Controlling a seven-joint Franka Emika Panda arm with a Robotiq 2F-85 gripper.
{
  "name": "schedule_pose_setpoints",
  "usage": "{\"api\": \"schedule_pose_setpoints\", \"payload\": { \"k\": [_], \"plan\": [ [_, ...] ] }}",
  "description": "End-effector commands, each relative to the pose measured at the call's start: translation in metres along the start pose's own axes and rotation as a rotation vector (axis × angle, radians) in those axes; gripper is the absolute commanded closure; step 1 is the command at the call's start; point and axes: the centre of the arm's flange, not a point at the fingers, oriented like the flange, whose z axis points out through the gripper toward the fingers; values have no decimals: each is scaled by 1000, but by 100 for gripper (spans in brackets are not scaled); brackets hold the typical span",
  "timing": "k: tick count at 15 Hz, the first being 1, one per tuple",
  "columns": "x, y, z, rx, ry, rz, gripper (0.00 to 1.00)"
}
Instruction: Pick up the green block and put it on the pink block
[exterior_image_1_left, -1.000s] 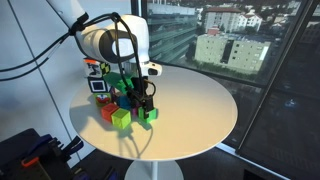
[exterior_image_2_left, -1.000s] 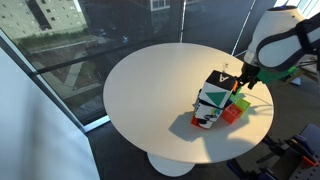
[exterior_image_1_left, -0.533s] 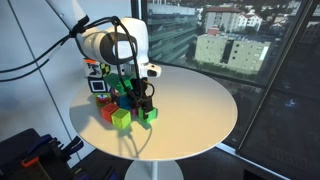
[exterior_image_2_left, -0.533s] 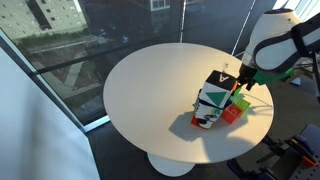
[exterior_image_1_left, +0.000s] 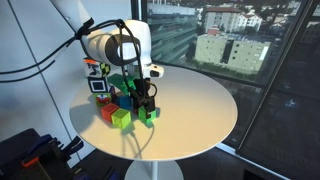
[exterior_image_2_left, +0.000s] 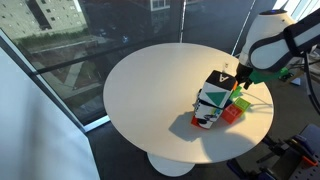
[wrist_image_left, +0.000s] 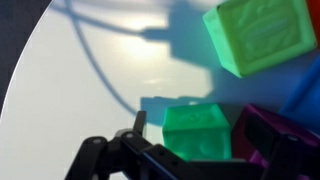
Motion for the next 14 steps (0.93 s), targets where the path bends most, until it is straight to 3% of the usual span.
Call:
{"api": "schedule_pose_setpoints", "payload": {
  "k": [1,6,7,8,10,14],
  "plan": [
    [16,-2,0,1,15,37,0],
    [26,0,2,-8,20,57,0],
    [27,1,4,-15,21,64,5],
    [28,1,5,-19,20,68,27],
    [29,3,5,-25,18,74,32],
    [29,7,1,-28,11,82,64]
  ]
}}
